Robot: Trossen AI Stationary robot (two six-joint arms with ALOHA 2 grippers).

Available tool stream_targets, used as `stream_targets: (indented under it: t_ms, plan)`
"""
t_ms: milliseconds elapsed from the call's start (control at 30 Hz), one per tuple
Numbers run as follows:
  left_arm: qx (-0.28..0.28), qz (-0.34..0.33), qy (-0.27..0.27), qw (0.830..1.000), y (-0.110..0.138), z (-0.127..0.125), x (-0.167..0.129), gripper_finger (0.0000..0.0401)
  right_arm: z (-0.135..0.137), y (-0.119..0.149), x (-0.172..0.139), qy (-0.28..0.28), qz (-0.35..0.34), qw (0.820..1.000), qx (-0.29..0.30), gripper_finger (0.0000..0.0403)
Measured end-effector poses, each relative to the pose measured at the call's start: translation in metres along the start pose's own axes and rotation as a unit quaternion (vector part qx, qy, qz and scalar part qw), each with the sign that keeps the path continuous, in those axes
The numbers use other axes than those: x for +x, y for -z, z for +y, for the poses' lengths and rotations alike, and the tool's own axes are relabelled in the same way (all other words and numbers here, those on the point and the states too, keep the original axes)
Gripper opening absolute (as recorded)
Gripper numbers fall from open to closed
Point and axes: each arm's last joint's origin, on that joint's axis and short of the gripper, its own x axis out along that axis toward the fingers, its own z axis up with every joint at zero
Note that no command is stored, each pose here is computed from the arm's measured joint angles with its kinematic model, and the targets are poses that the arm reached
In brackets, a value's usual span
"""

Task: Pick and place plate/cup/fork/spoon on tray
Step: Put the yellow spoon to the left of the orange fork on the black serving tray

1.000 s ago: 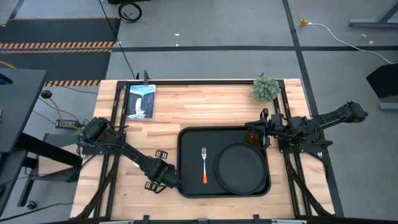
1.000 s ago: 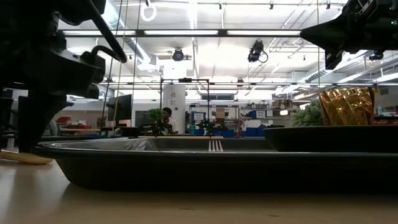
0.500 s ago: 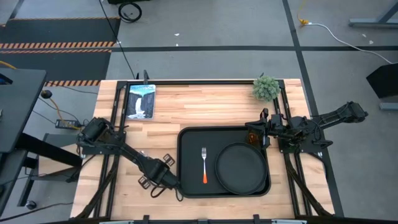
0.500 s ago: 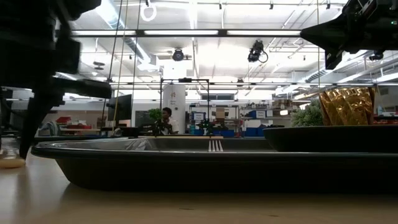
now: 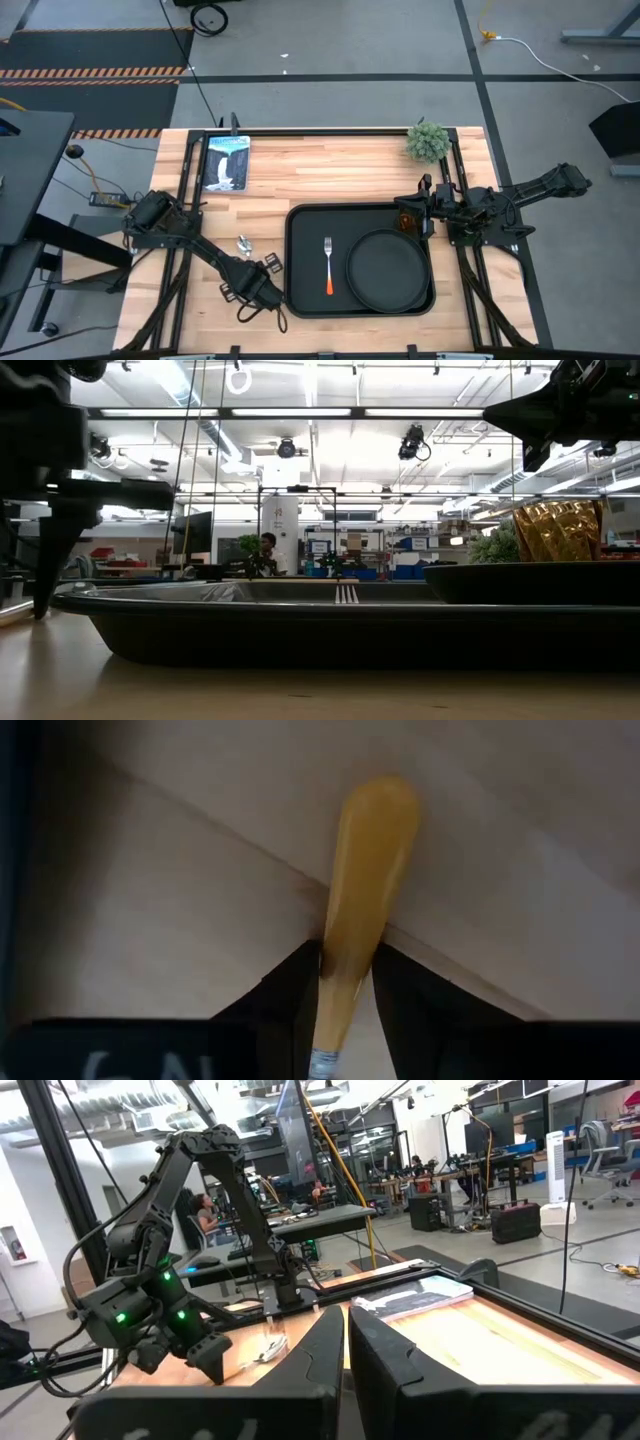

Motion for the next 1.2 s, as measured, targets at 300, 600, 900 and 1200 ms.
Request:
stream_targets:
  t_ms: [300,600,900,1200]
  plan:
    - [-0.121,-0.033,-0.021,0.992,-0.013,0.007,-0.016,0.0107,0.0,0.0,0.0,0.0,0.0,1.0,0.0,0.0027]
    - [-0.323,-0.04,-0.021,0.945,-0.018,0.011,-0.034,0.0108,0.0,0.0,0.0,0.0,0.0,1.0,0.0,0.0027]
    - [-0.794,0.087,-0.058,0.599,0.009,0.003,-0.036,0.0093,0.0,0.0,0.0,0.0,0.0,1.0,0.0,0.0027]
    - [-0.944,0.054,-0.062,0.319,-0.004,-0.02,-0.039,0.0077,0.0,0.0,0.0,0.0,0.0,1.0,0.0,0.0027]
